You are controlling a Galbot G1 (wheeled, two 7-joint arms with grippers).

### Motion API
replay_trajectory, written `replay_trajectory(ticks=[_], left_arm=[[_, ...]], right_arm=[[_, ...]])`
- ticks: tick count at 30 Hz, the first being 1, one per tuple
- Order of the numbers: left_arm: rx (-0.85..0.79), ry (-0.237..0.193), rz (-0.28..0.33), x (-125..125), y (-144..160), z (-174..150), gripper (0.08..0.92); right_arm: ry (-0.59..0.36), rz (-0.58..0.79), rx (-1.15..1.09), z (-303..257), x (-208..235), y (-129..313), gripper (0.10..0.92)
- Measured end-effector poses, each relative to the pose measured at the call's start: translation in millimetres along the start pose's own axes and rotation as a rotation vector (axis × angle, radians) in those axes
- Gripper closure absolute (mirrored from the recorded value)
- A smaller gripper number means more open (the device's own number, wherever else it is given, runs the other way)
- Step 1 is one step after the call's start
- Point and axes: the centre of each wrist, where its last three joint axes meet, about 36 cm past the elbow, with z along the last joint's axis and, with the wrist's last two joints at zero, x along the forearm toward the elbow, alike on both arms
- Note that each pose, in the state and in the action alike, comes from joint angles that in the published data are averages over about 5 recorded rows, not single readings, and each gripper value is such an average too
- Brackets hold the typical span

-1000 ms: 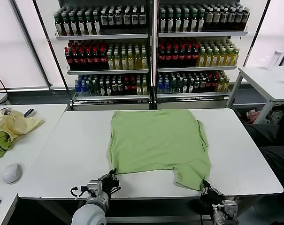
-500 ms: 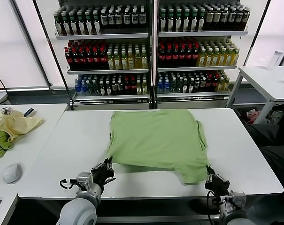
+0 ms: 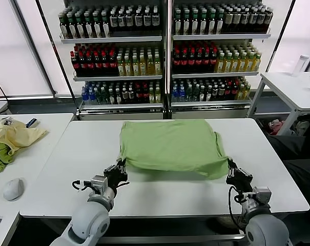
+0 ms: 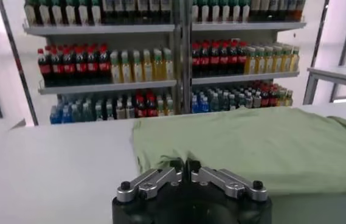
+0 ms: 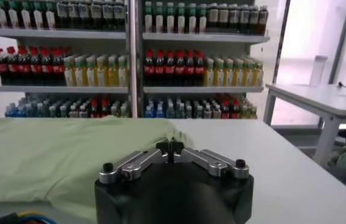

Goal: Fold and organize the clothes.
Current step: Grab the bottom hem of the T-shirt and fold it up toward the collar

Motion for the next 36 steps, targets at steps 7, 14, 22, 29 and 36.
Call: replay_trajectory(ticks=[7, 14, 22, 29, 36], left_arm=[[-0.132, -0.001, -0.047, -38, -2, 6, 0.883], [-0.248, 0.024, -0.079, -65, -3, 16, 0.883], [-0.341, 0.055, -0.109, -84, -6, 29, 0.826], [-0.374, 0.069, -0.147, -87, -5, 36, 0.624], [-0.381, 0.081, -0.179, -81, 4, 38, 0.425]], right_arm=[[-0.009, 0.006, 0.024, -2, -36, -6, 0.906], [-0.008, 0.0, 0.048, -1, -64, -4, 0.906], [0.023, -0.019, 0.087, 8, -86, 7, 0.885], [0.038, -0.037, 0.119, 14, -89, 11, 0.703], [0.057, -0.03, 0.122, 19, -82, 8, 0.504]])
